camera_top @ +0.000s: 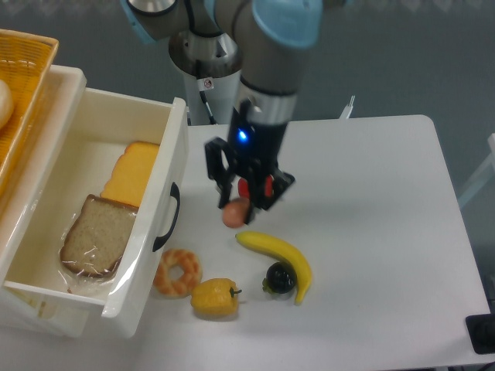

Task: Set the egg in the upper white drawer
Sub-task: 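Lift the egg and carry it over the open white drawer, then lower the egg into the drawer beside the cheese slice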

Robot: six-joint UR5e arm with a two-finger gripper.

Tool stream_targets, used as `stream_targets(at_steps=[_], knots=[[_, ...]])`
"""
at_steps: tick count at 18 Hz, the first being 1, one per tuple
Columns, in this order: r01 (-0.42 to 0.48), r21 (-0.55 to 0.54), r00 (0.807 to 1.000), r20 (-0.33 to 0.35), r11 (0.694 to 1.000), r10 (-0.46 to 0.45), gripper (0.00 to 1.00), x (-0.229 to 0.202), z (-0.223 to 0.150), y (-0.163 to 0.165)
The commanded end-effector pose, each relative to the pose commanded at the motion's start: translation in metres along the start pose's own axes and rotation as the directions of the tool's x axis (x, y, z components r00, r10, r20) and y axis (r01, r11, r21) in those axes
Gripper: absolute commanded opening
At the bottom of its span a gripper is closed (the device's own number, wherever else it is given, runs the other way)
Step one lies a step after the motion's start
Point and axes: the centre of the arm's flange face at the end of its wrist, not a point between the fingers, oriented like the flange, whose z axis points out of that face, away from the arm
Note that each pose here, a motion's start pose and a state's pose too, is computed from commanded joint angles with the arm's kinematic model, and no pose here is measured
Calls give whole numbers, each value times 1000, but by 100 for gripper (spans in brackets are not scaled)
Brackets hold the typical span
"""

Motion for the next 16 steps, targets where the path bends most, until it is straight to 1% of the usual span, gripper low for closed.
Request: stream_targets(at_steps=[2,4,5,7,9,10,12,14,16], knots=[[-17,7,1000,0,1000,17,15,7,-3,-7],[-73,16,997,-13,997,73,15,33,-3,-26],[-88,21,996,-10,996,88,15,41,-8,-30],[-120,21,992,-23,993,120,15,52,-3,-36],[-173,27,983,-49,985,174,15,75,4,-49],[-184,26,981,-60,983,185,15,82,8,-50],[-237,11,969,-73,971,237,15,99,12,-51],[-263,-16,962,-76,965,261,15,106,19,-52],[-309,-34,948,-88,950,305,15,119,26,-56]])
